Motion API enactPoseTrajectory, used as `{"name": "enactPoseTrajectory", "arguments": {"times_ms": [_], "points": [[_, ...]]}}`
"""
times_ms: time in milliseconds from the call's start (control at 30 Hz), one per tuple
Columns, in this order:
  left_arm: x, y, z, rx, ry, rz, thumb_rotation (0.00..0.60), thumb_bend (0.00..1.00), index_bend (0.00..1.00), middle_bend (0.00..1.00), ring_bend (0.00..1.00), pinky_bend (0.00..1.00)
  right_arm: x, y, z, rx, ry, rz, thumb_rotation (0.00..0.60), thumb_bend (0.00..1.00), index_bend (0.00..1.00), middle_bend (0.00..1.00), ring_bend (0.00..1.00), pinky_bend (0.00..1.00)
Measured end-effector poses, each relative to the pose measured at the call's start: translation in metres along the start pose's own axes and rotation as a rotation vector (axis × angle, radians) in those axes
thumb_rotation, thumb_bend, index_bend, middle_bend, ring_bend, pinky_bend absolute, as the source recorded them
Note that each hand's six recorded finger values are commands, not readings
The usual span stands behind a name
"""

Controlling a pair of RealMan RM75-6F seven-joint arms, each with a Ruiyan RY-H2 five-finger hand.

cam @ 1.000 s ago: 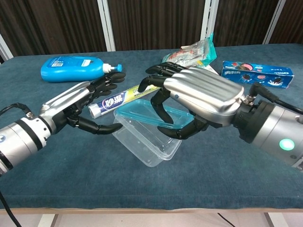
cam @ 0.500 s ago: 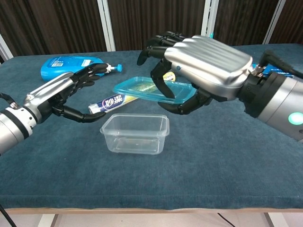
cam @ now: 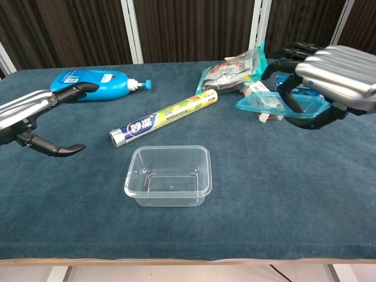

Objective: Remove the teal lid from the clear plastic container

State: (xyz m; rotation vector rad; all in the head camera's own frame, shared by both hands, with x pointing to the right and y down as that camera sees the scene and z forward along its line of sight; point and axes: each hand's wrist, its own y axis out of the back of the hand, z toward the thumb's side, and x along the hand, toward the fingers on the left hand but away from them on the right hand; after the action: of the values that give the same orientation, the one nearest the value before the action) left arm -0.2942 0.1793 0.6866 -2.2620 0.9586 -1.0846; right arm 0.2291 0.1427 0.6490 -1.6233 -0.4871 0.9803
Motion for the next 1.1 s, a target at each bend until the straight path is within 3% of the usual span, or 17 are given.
{"name": "enactPoseTrajectory", "arguments": {"times_ms": [67, 167, 200, 267, 333, 367, 500, 600, 800, 933, 1100], "points": [[-0.01, -0.001, -0.002, 0.016, 0.002, -0.012, 0.6, 0.28, 0.0, 0.0, 0.0, 0.0, 0.006, -0.017, -0.015, 0.017, -0.03, 0.045, 0.6, 0.59, 0.61, 0.19, 0.04, 0.02], [-0.016, -0.003, -0.003, 0.025, 0.004, -0.016, 0.6, 0.28, 0.0, 0.0, 0.0, 0.0, 0.013, -0.043, -0.024, 0.015, -0.057, 0.103, 0.6, 0.55, 0.41, 0.14, 0.03, 0.02], [-0.016, -0.003, -0.003, 0.024, 0.005, -0.016, 0.6, 0.28, 0.0, 0.0, 0.0, 0.0, 0.014, -0.05, -0.024, 0.008, -0.062, 0.117, 0.6, 0.48, 0.3, 0.1, 0.02, 0.01], [-0.017, -0.004, -0.004, 0.017, 0.006, -0.015, 0.6, 0.28, 0.0, 0.0, 0.0, 0.0, 0.016, -0.062, -0.019, -0.014, -0.066, 0.142, 0.6, 0.41, 0.19, 0.06, 0.01, 0.01], [-0.017, -0.005, -0.004, 0.016, 0.007, -0.015, 0.6, 0.28, 0.0, 0.0, 0.0, 0.0, 0.018, -0.071, -0.014, -0.032, -0.069, 0.161, 0.6, 0.25, 0.04, 0.01, 0.0, 0.0], [-0.017, -0.005, -0.005, 0.016, 0.01, -0.016, 0.6, 0.27, 0.0, 0.0, 0.0, 0.0, 0.019, -0.074, -0.012, -0.037, -0.071, 0.163, 0.597, 0.2, 0.0, 0.0, 0.0, 0.0], [-0.023, -0.006, -0.01, 0.023, 0.023, -0.037, 0.6, 0.27, 0.0, 0.0, 0.0, 0.0, 0.023, -0.071, -0.004, -0.074, -0.078, 0.154, 0.421, 0.09, 0.0, 0.0, 0.0, 0.0], [-0.032, -0.006, -0.009, 0.026, 0.026, -0.062, 0.6, 0.27, 0.0, 0.0, 0.0, 0.0, 0.029, -0.063, 0.004, -0.101, -0.077, 0.161, 0.365, 0.06, 0.0, 0.0, 0.0, 0.0], [-0.052, -0.016, -0.004, 0.053, 0.019, -0.129, 0.6, 0.28, 0.0, 0.0, 0.0, 0.0, 0.047, -0.037, 0.017, -0.151, -0.062, 0.22, 0.355, 0.05, 0.0, 0.0, 0.0, 0.0], [-0.065, -0.013, -0.002, 0.113, 0.025, -0.16, 0.6, 0.3, 0.0, 0.0, 0.0, 0.01, 0.068, -0.013, 0.011, -0.148, -0.073, 0.244, 0.357, 0.06, 0.0, 0.0, 0.0, 0.0], [-0.084, -0.004, -0.001, 0.237, 0.046, -0.158, 0.6, 0.3, 0.0, 0.0, 0.0, 0.0, 0.117, 0.015, -0.021, -0.074, -0.209, 0.237, 0.381, 0.06, 0.0, 0.0, 0.0, 0.0]]}}
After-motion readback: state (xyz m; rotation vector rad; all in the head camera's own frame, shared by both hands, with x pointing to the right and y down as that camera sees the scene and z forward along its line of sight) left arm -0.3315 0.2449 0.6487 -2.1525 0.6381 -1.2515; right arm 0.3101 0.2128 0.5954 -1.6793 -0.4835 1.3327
